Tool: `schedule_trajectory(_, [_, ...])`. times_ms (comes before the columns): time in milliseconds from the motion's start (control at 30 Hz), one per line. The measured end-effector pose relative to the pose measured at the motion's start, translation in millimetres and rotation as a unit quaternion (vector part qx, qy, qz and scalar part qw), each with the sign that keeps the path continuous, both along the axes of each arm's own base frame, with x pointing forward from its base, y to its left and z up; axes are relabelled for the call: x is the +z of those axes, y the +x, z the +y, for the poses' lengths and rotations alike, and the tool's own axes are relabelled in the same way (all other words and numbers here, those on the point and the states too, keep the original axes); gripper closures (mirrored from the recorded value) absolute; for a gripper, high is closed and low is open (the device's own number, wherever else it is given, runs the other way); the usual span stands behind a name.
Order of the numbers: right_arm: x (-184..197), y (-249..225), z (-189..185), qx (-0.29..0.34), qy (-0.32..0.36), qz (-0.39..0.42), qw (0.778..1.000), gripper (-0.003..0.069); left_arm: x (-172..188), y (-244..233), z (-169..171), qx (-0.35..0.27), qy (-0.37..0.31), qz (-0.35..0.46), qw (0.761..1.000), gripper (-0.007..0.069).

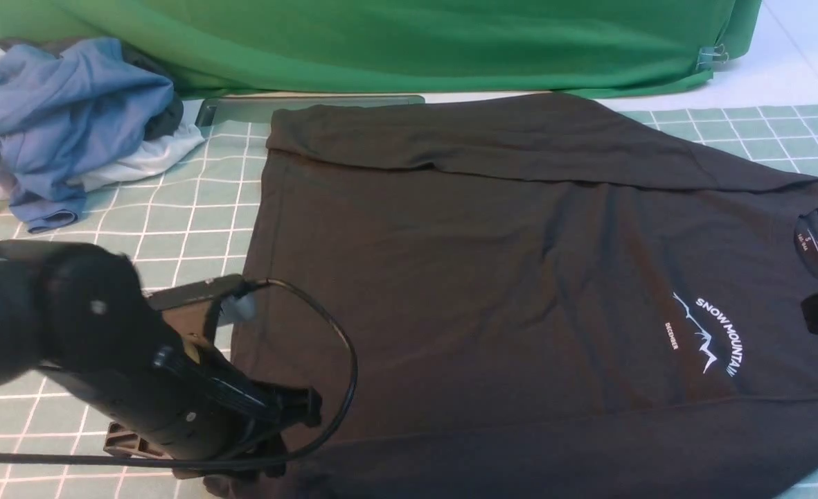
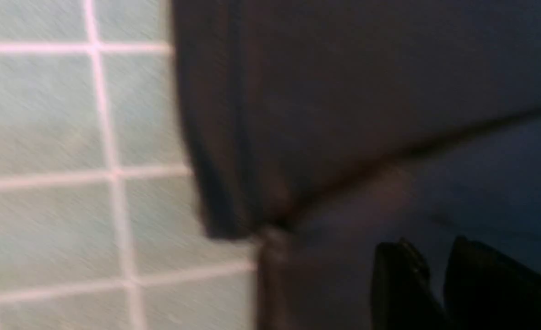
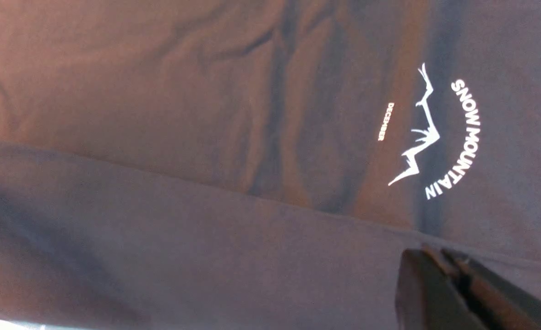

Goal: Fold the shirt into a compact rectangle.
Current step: 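Grasp the left edge of the dark T-shirt lying flat on the table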

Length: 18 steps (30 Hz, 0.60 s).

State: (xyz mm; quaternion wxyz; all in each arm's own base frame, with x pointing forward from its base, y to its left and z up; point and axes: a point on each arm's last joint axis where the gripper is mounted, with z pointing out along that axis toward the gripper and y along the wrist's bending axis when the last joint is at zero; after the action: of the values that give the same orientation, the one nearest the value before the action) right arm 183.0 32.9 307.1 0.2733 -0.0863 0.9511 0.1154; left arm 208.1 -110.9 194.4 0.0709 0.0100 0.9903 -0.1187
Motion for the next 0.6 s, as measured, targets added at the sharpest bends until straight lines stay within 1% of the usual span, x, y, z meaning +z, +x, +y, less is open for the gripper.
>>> schedule_trajectory(33, [0,0,0,0.0,0.0,0.0,1.0,0.062,-8,3,2,0.0,0.025,0.007,1.0,0.0416])
schedule_trajectory(67, [0,0,0,0.0,0.0,0.0,1.0,0.062,-9,4,3,0.003,0.028,0.008,1.0,0.0404])
schedule_trajectory(100, [0,0,0,0.003,-0.002,-0.001,1.0,0.0618,-19,7,4,0.003,0.051,0.02,0.998,0.0356])
schedule_trajectory(200, [0,0,0,0.007,-0.004,-0.002,1.0,0.061,-33,10,4,0.003,0.067,0.04,0.997,0.0284])
schedule_trajectory(300, [0,0,0,0.008,-0.005,-0.004,1.0,0.0603,-34,12,3,0.004,0.066,0.041,0.997,0.0237])
schedule_trajectory(400, [0,0,0,0.009,-0.005,-0.004,1.0,0.0599,-35,13,2,0.005,0.065,0.043,0.997,0.0214])
schedule_trajectory(500, [0,0,0,0.009,-0.005,-0.004,1.0,0.0593,-35,13,2,0.006,0.064,0.044,0.997,0.0214])
schedule_trajectory(600, [0,0,0,0.009,-0.006,-0.005,1.0,0.0588,-35,13,2,0.008,0.061,0.046,0.997,0.0253])
